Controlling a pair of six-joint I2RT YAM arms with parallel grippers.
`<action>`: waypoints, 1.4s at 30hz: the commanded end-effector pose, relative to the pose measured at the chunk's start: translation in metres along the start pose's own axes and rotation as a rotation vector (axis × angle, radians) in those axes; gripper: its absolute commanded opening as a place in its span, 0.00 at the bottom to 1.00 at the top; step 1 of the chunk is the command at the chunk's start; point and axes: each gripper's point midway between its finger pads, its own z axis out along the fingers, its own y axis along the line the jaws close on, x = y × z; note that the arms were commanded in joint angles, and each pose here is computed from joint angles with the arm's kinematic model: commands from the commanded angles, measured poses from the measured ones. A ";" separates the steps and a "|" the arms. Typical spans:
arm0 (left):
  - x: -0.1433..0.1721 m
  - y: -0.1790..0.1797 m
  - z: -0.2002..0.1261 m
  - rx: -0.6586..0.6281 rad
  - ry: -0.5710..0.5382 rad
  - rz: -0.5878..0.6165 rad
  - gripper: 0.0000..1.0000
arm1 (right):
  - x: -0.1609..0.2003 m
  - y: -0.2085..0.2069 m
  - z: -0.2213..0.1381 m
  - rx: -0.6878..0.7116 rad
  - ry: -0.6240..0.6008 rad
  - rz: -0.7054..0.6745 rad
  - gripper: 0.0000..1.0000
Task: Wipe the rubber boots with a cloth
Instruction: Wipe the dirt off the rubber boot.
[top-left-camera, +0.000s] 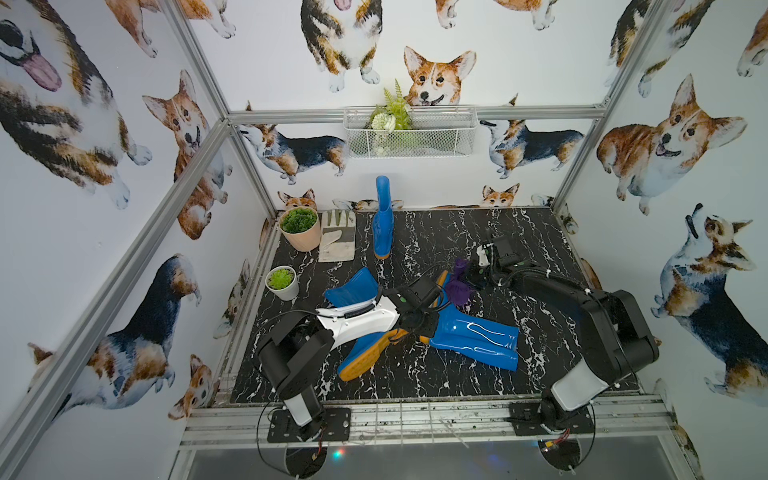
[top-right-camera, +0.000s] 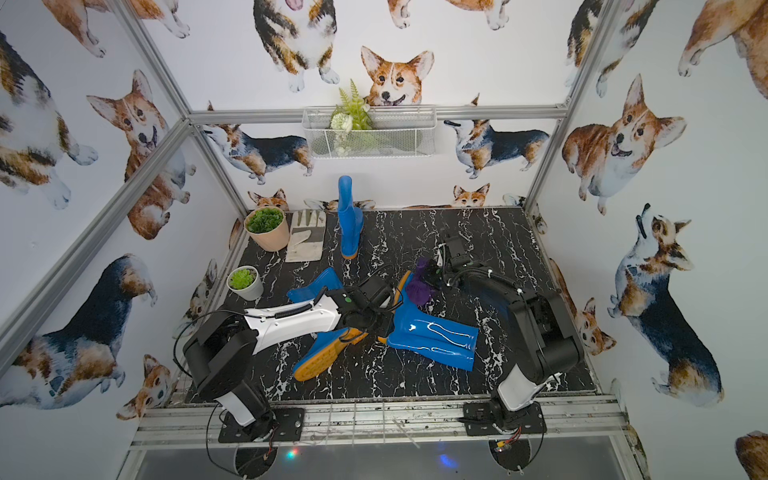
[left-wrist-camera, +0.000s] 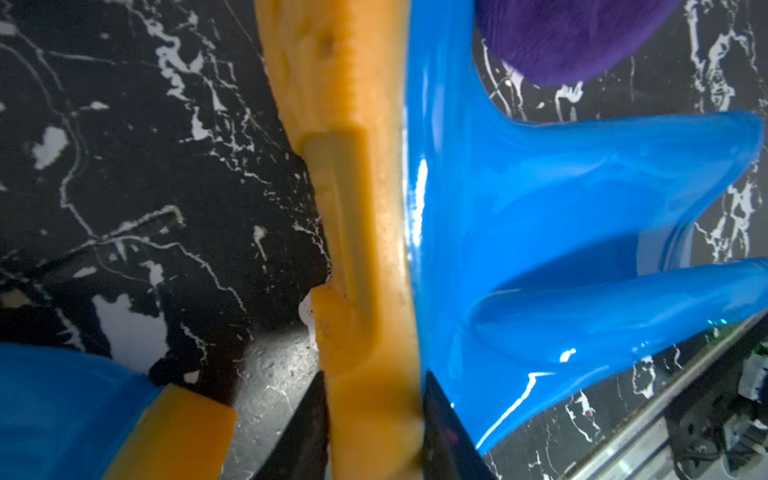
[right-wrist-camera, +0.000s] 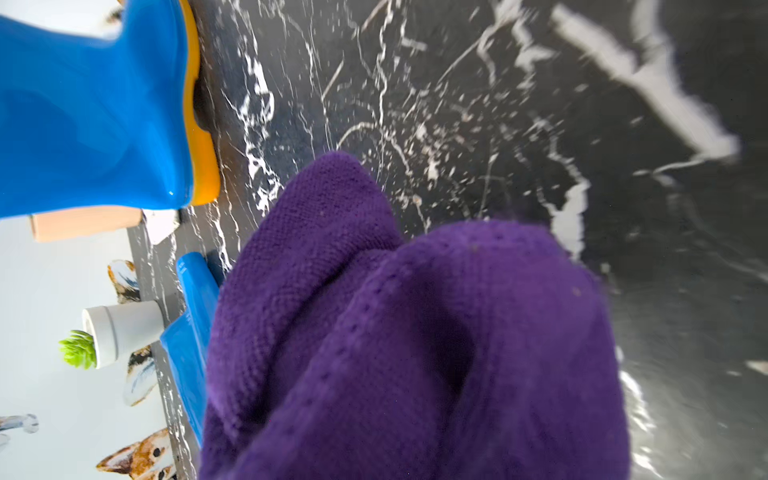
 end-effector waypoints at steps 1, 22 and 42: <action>-0.006 -0.001 0.003 0.000 -0.031 0.017 0.13 | 0.015 0.010 0.013 -0.011 0.032 -0.048 0.00; -0.005 -0.003 -0.005 0.018 -0.045 0.069 0.00 | 0.012 -0.008 -0.032 0.005 -0.006 -0.020 0.00; -0.007 -0.007 -0.008 0.104 -0.085 0.015 0.00 | 0.127 -0.028 -0.053 0.072 0.155 -0.148 0.00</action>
